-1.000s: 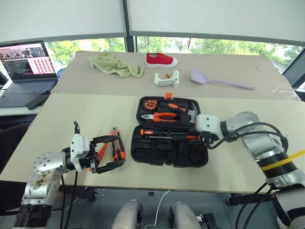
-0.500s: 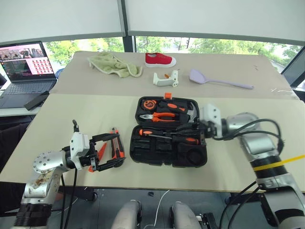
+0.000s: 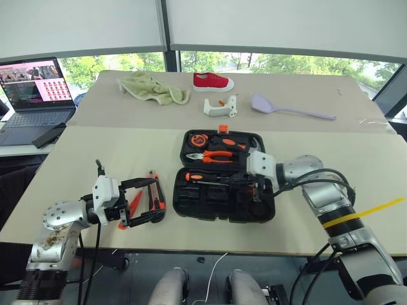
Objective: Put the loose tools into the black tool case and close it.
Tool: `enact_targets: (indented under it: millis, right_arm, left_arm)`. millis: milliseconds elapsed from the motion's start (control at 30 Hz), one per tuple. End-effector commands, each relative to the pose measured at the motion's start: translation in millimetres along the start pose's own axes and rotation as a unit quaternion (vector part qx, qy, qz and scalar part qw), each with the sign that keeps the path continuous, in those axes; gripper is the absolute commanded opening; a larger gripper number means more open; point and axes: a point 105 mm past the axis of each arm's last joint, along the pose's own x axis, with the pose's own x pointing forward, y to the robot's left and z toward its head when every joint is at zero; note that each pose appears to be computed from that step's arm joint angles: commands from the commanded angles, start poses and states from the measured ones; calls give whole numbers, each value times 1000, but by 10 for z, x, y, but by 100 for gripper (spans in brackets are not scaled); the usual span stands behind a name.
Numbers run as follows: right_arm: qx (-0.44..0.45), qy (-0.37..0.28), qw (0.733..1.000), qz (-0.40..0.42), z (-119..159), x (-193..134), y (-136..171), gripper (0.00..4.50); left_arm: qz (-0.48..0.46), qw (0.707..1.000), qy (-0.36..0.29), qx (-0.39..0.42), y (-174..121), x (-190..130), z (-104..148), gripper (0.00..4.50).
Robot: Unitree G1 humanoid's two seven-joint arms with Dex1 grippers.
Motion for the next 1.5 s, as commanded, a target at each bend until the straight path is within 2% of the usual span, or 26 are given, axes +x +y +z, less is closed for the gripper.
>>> enact_targets:
  millis: [33, 167, 267, 300, 333, 500, 667, 700, 733, 833, 967, 1033, 1267, 1400, 1500]
  right_arm:
    - [-4, 12, 999, 36, -78, 101, 182, 2]
    - [-1, -83, 996, -33, 155, -102, -28, 2]
    - [50, -169, 981, -83, 283, -494, -141, 2]
    - [62, -182, 977, -96, 284, -627, -140, 47]
    - [73, -184, 975, -101, 263, -719, -113, 72]
    - [76, -163, 973, -142, 79, -1047, 144, 238]
    - [59, -189, 967, -162, -81, -1299, 501, 408]
    - [63, -171, 970, -160, -173, -1315, 576, 444]
    - [66, -158, 973, -157, -233, -1322, 633, 444]
    - [105, -178, 969, -132, -231, -1329, 742, 444]
    - [90, -228, 961, -126, 3, -1262, 694, 444]
    - [80, -253, 958, -114, 154, -1196, 683, 444]
    - [73, -305, 946, -86, 489, -999, 648, 444]
    - [70, -306, 946, -82, 534, -958, 644, 444]
    - [69, -307, 945, -85, 549, -963, 639, 444]
  left_arm:
    - [23, 1000, 5, 8, 25, -91, 46, 450]
    - [67, 998, -15, -8, 86, -203, 122, 450]
    - [134, 990, -20, -34, 189, -465, 167, 450]
    - [158, 987, -11, -38, 208, -590, 153, 450]
    - [176, 983, -1, -44, 209, -696, 132, 450]
    - [269, 957, 65, -85, 142, -1248, -41, 450]
    - [354, 905, 167, -166, -30, -1762, -263, 450]
    - [358, 899, 178, -177, -62, -1801, -275, 450]
    - [361, 894, 188, -185, -87, -1825, -285, 450]
    - [336, 898, 183, -218, -150, -1691, -225, 450]
    - [296, 918, 136, -224, -58, -1208, 19, 450]
    - [307, 915, 139, -223, 21, -1033, 43, 450]
    - [314, 902, 198, -222, 26, -627, -222, 450]
    - [288, 906, 221, -220, -105, -442, -359, 450]
    - [283, 901, 255, -207, -162, -426, -480, 450]
